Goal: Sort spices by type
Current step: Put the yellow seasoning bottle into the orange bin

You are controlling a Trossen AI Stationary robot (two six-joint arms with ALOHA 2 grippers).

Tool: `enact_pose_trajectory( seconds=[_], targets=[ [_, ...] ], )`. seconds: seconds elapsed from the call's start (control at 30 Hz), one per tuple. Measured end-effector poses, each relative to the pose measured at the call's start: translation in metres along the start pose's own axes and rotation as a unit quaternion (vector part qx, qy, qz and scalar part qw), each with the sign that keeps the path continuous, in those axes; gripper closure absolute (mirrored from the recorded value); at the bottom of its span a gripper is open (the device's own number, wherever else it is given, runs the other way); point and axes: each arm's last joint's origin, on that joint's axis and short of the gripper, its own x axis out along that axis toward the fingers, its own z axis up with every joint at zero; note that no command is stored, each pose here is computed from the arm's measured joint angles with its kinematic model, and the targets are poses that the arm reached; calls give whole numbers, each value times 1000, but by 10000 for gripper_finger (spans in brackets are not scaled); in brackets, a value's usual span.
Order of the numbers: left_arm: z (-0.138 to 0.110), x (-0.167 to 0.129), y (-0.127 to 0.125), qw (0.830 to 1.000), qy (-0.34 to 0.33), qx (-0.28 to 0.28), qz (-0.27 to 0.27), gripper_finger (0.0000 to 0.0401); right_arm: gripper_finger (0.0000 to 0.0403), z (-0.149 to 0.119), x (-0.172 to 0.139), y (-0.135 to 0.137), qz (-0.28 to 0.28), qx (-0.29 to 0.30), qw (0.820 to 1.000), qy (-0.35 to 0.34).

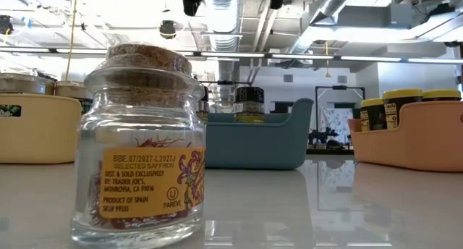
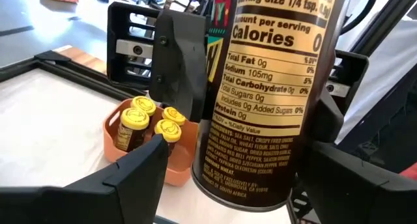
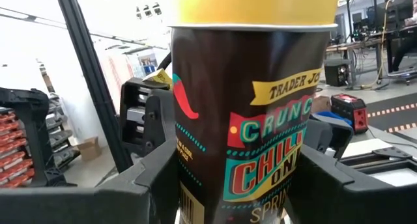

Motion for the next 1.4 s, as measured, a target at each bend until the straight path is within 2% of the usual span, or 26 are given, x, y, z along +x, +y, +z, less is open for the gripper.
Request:
enact_pose_trajectory(
  seconds=[0.27, 0.63, 1.4],
  targets=[
    [0, 0, 0, 1000, 0, 15, 1, 101, 157, 1, 0, -1, 0, 0, 1000, -3],
    [0, 0, 0, 999, 1, 38, 1, 189, 151, 1, 0, -5, -3, 16, 1000, 0],
    [0, 0, 0, 999, 1, 39, 2, 190, 148, 1, 0, -5, -4, 23, 1000, 1]
  ],
)
